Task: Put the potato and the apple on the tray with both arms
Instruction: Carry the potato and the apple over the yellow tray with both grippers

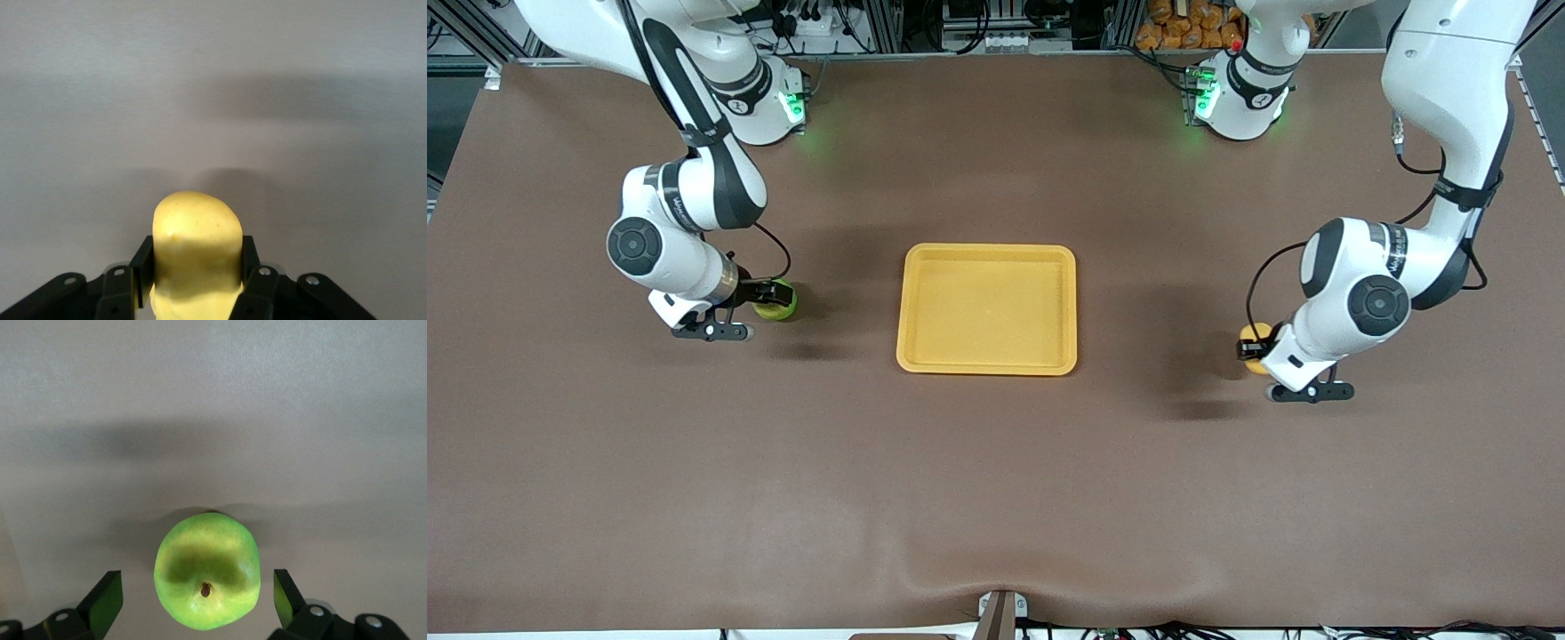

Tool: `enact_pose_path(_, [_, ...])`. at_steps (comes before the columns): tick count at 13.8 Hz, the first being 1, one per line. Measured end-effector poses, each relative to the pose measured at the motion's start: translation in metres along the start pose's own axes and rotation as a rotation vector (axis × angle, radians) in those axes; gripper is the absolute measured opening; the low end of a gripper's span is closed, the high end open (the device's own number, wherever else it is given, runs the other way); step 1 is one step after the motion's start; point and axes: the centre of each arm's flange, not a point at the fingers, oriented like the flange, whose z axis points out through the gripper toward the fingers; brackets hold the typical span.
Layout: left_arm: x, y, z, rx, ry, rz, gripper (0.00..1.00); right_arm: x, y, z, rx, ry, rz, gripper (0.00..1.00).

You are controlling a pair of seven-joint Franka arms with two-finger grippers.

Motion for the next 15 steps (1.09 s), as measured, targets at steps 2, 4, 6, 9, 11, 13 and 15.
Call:
enact_pose_path(2, [-0.002,0.018,-0.008,-0.007,-0.001,0.029,0.54,-0.002,0.001,0.006,0.002,0.021,0.002,1.0])
enact_pose_path(4, [-0.003,0.033,-0.017,-0.011,-0.008,0.052,0.54,-0.007,0.004,0.016,0.002,0.036,0.004,1.0])
enact_pose_path(6, [-0.002,0.051,-0.03,-0.013,-0.017,0.055,0.54,-0.011,0.005,0.024,-0.001,0.027,0.005,1.0])
enact_pose_path(9, [-0.011,0.099,-0.047,-0.008,-0.018,0.079,0.54,-0.014,0.007,0.032,-0.005,0.015,0.006,1.0])
enact_pose_path(11, [-0.021,0.137,-0.053,-0.003,-0.011,0.102,0.54,-0.013,0.007,0.037,-0.005,0.018,0.006,1.0])
enact_pose_path(13, [-0.03,0.168,-0.061,-0.003,0.002,0.093,0.54,-0.012,0.007,0.042,-0.007,0.02,0.007,1.0])
enact_pose_path(15, [-0.04,0.202,-0.063,-0.006,0.011,0.089,0.54,-0.01,0.007,0.048,-0.007,0.027,0.007,1.0])
